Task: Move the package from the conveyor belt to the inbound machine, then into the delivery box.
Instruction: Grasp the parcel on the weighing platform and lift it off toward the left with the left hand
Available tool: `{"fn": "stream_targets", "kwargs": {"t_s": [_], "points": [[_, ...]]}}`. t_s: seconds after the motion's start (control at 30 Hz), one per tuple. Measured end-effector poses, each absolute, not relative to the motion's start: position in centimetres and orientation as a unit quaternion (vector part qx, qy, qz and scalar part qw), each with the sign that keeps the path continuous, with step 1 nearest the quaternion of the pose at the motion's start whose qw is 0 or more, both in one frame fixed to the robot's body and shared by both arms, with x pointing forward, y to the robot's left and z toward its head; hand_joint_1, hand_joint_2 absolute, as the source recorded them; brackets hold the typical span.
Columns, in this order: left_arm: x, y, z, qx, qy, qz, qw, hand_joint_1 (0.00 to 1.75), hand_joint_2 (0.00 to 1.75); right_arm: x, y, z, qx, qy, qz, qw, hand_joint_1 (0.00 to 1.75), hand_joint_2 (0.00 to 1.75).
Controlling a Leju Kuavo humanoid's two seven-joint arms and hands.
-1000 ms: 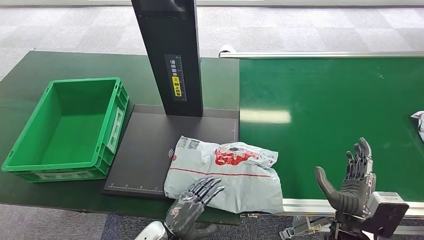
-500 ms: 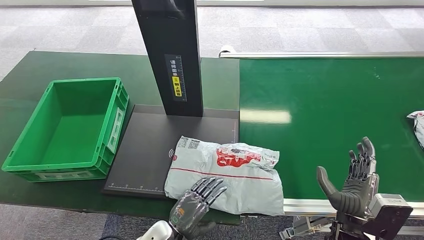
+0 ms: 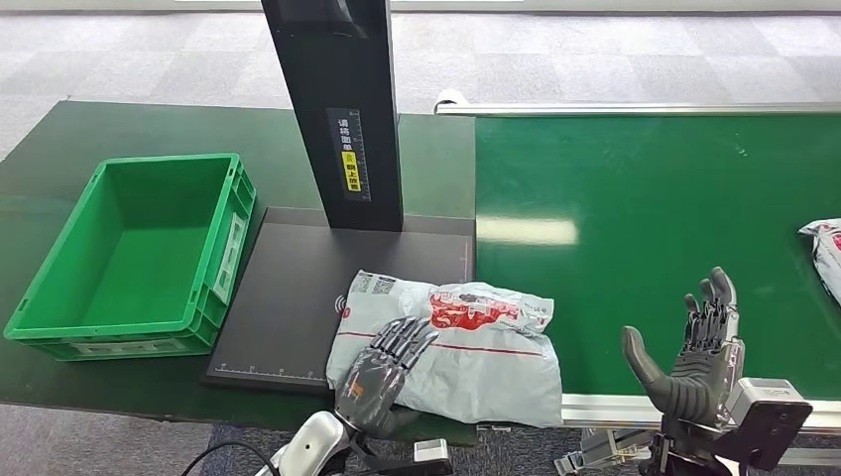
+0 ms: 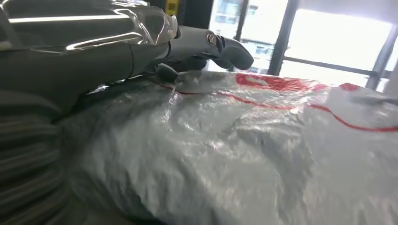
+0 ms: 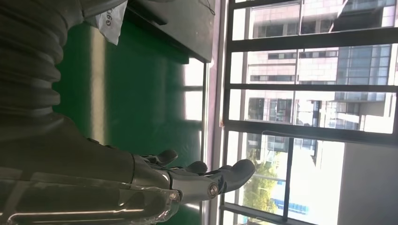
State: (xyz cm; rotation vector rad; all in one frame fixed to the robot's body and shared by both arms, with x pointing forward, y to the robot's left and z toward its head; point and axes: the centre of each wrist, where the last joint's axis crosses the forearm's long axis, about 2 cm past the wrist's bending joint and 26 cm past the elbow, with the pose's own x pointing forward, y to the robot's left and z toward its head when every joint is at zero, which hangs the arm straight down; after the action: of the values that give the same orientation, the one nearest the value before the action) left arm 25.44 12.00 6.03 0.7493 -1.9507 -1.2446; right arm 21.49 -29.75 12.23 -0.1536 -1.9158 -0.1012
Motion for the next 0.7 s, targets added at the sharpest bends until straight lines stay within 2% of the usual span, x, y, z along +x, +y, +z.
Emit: {"fn": "stream_targets", "kwargs": {"t_s": [0.03, 0.17, 0.43, 0.7], "points": [[25.7, 12.1, 6.2, 0.290, -0.754, -0.474, 0.352, 0.51, 1.75, 21.5, -29.7, 12.3, -0.065, -0.817, -0.044, 0.572, 0.00, 1.75], [26.6, 12.5, 6.7, 0.297, -0.756, -0.462, 0.358, 1.75, 1.75, 21.5, -29.6, 12.4, -0.065, -0.818, -0.046, 0.570, 0.00, 1.75], [27.4, 12.6, 7.1, 0.263, -0.760, -0.451, 0.388, 1.75, 1.75, 21.9, -29.6, 12.7, -0.069, -0.821, -0.052, 0.565, 0.00, 1.75], [27.8, 13.1, 8.2, 0.203, -0.789, -0.398, 0.422, 1.75, 1.75, 22.0, -29.6, 12.8, -0.070, -0.819, -0.056, 0.566, 0.00, 1.75]]}}
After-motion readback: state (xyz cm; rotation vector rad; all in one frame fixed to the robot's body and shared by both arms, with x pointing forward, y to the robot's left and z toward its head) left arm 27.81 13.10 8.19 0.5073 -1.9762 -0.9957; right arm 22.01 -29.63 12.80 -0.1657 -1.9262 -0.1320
